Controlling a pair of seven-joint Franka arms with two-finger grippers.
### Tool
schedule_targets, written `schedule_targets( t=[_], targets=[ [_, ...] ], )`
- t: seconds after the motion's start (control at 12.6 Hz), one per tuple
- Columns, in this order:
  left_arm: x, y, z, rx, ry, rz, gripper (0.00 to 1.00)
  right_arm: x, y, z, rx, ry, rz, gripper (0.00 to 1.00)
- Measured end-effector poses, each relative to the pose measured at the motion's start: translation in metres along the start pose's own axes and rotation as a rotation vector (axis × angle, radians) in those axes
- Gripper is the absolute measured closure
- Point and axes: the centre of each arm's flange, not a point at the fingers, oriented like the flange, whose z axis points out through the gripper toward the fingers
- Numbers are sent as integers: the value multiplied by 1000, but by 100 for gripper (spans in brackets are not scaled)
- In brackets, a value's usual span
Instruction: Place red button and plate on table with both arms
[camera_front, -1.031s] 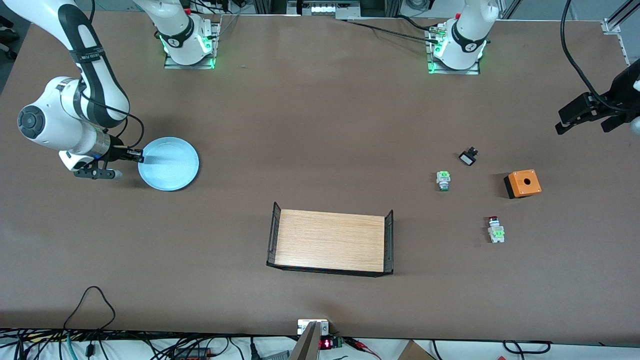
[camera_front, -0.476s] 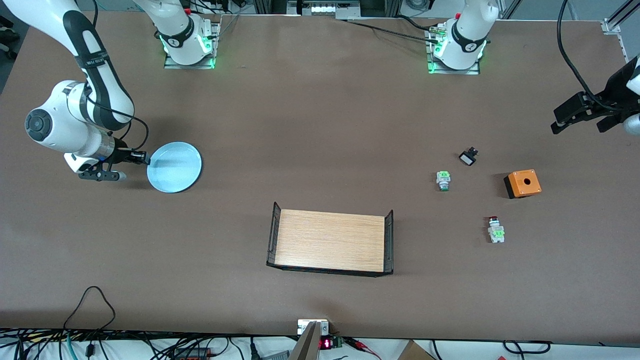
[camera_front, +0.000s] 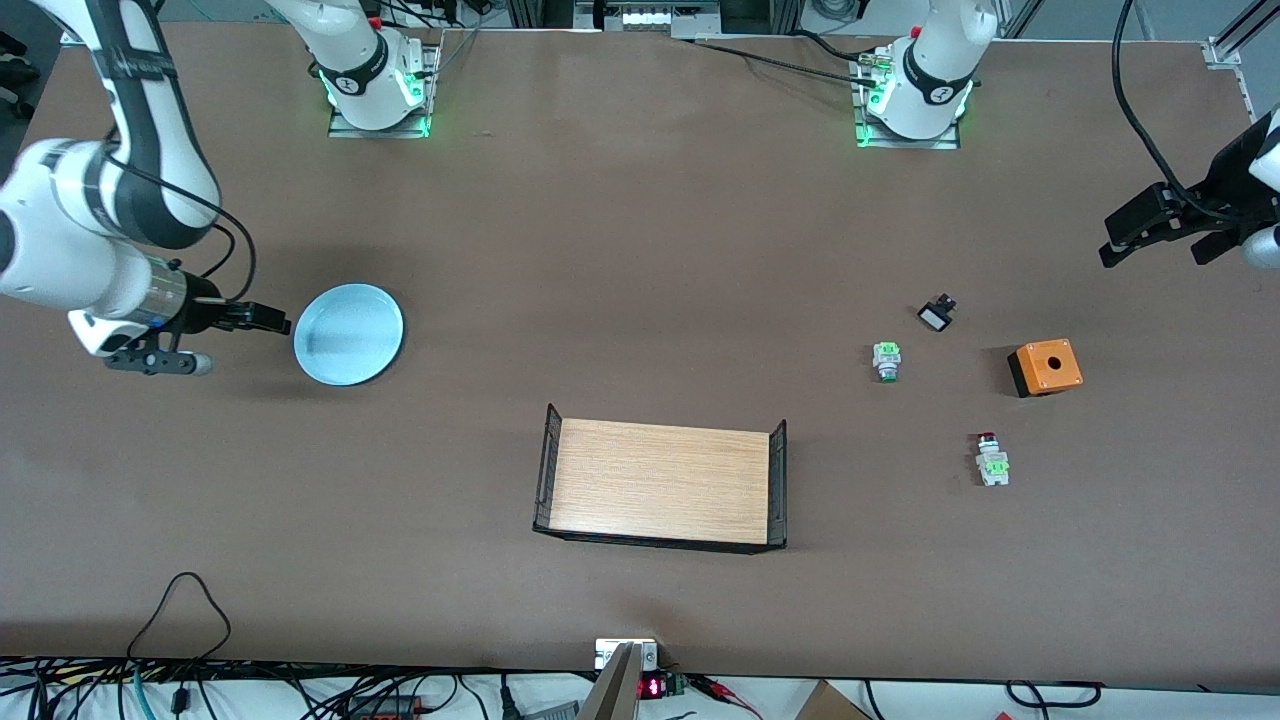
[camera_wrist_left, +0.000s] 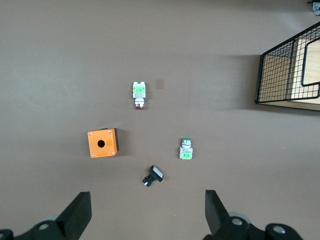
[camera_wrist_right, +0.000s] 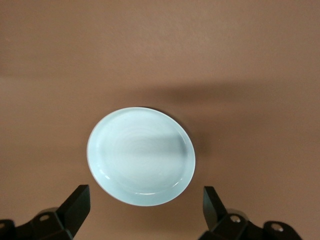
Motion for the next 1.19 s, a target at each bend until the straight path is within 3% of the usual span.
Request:
schedule_targets(
  t=[0.63, 0.95, 1.19],
  targets=[
    [-1, -3, -12, -1, 24, -6, 0, 5, -66, -123, -48, -6, 86, 0],
    [-1, -3, -12, -2, 25, -5, 0, 4, -51, -178, -150, 56, 88, 0],
    [-1, -2, -12, -2, 25, -4, 0, -6, -26, -189, -189, 26, 113, 0]
  ],
)
